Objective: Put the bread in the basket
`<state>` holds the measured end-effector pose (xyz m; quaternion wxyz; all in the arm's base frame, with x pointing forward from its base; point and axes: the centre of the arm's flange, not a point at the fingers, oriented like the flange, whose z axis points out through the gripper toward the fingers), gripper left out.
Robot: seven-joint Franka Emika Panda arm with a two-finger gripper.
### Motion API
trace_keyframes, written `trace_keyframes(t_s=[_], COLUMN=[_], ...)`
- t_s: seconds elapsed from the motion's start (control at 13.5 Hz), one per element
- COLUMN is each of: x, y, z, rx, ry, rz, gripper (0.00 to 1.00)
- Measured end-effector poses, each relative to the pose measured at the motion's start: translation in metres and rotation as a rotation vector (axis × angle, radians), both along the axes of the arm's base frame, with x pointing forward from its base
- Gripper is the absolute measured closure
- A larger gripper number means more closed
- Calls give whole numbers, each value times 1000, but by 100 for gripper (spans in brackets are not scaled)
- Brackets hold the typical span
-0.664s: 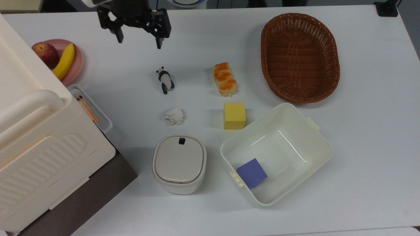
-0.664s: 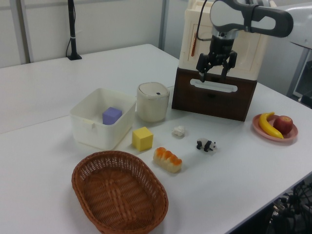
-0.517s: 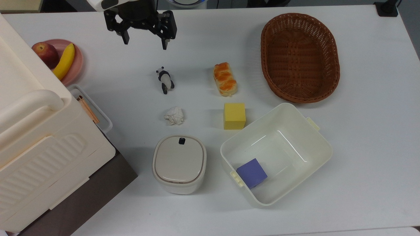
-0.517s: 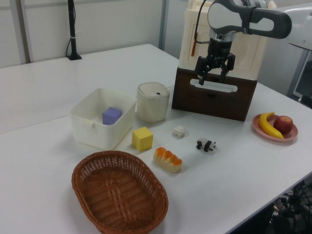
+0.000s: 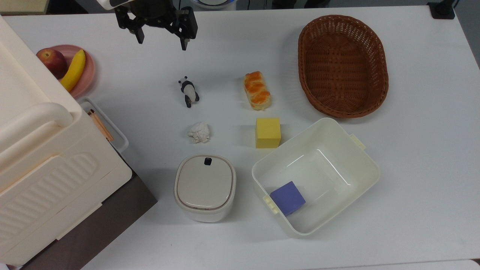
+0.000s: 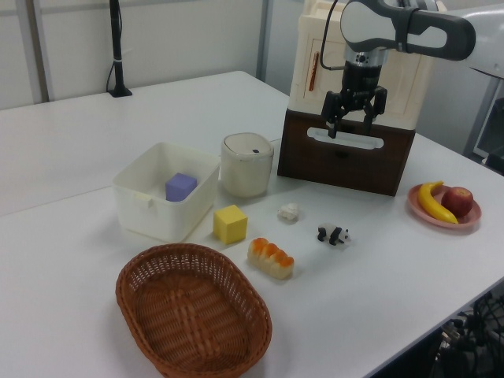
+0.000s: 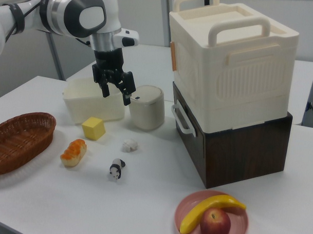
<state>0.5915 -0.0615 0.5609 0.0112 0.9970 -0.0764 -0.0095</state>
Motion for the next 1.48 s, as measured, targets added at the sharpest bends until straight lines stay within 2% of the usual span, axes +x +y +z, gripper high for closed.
trace_keyframes(t_s=[0.81,1.18,1.48], x=[1,-2,-10], y=[12,16,16], z=[-13,-26,-31], rx=[2,8,23], ry=[26,60,127], rz=[24,96,177], gripper=[0,0,0])
